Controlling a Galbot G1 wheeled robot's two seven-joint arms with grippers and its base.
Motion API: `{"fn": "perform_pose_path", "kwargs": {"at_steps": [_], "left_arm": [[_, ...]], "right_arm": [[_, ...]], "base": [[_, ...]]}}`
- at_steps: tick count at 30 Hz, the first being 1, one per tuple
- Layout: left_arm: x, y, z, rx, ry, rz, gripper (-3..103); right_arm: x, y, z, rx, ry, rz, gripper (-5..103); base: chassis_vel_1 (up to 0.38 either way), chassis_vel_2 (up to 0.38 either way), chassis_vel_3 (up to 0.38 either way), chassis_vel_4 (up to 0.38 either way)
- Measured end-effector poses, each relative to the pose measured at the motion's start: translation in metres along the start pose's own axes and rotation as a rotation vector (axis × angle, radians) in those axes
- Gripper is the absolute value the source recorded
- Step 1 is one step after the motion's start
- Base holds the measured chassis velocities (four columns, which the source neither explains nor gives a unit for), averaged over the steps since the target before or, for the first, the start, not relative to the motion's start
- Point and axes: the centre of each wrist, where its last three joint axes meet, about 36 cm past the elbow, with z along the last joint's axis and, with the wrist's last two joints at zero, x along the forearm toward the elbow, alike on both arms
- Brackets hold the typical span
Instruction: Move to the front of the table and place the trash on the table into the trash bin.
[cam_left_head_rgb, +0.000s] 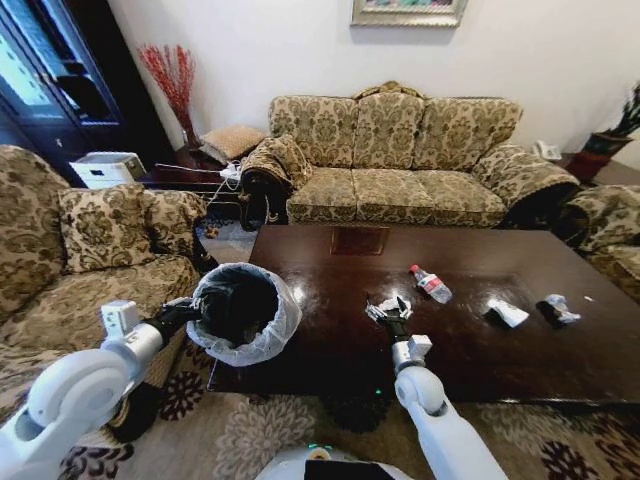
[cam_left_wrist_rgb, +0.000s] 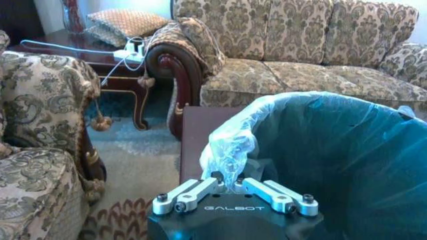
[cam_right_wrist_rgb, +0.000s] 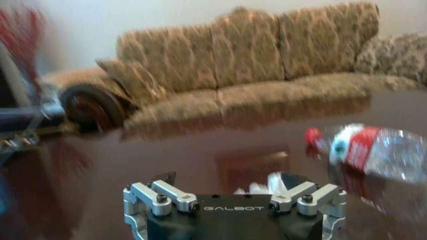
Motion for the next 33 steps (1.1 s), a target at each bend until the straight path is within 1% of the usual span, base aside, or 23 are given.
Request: {"fn": "perform_pose_path", "kwargs": {"at_steps": [1, 5, 13, 18, 21, 22, 24, 25, 26, 27, 29, 30, 33], "left_arm": [[0.0, 0.0, 0.0, 0.0, 0.0, 0.0, 1], [-0.002, 0.003, -0.001, -0.008, 0.006, -0.007, 1], [-0.004, 0.006, -0.001, -0.017, 0.012, -0.01, 1], [-0.006, 0.008, 0.0, -0.018, 0.019, -0.007, 1], [-0.008, 0.008, 0.002, -0.018, 0.022, -0.003, 1], [-0.008, 0.008, 0.002, -0.018, 0.022, -0.003, 1], [-0.008, 0.008, 0.003, -0.018, 0.025, -0.002, 1], [-0.009, 0.008, 0.003, -0.018, 0.026, -0.002, 1], [-0.01, 0.008, 0.004, -0.019, 0.027, -0.001, 1], [-0.01, 0.008, 0.004, -0.019, 0.027, -0.001, 1], [-0.01, 0.008, 0.005, -0.02, 0.027, -0.001, 1], [-0.01, 0.008, 0.005, -0.02, 0.027, -0.001, 1], [-0.011, 0.009, 0.005, -0.022, 0.024, 0.0, 1]], "right_arm": [[0.0, 0.0, 0.0, 0.0, 0.0, 0.0, 100], [-0.023, -0.01, 0.018, 0.017, 0.041, 0.057, 100], [-0.033, -0.018, 0.021, 0.022, 0.039, 0.099, 100], [-0.038, -0.029, 0.024, 0.03, 0.041, 0.123, 101], [-0.041, -0.038, 0.027, 0.023, 0.05, 0.124, 86], [-0.041, -0.038, 0.027, 0.023, 0.05, 0.124, 86], [-0.043, -0.041, 0.03, 0.016, 0.06, 0.126, 76], [-0.043, -0.042, 0.03, 0.015, 0.063, 0.126, 76], [-0.044, -0.042, 0.031, 0.012, 0.067, 0.124, 71], [-0.044, -0.042, 0.031, 0.012, 0.067, 0.124, 71], [-0.044, -0.041, 0.03, 0.002, 0.077, 0.121, 60], [-0.044, -0.041, 0.03, 0.002, 0.077, 0.121, 60], [-0.044, -0.039, 0.029, -0.001, 0.081, 0.115, 43]], "base": [[0.0, 0.0, 0.0, 0.0], [0.0, 0.0, 0.0, 0.0], [0.0, 0.0, 0.0, 0.0], [0.0, 0.0, 0.0, 0.0], [0.0, 0.0, 0.0, 0.0], [0.0, 0.0, 0.0, 0.0], [0.0, 0.0, 0.0, 0.0], [0.0, 0.0, 0.0, 0.0], [0.0, 0.0, 0.0, 0.0], [0.0, 0.0, 0.0, 0.0], [0.0, 0.0, 0.0, 0.0], [0.0, 0.0, 0.0, 0.0], [0.0, 0.0, 0.0, 0.0]]}}
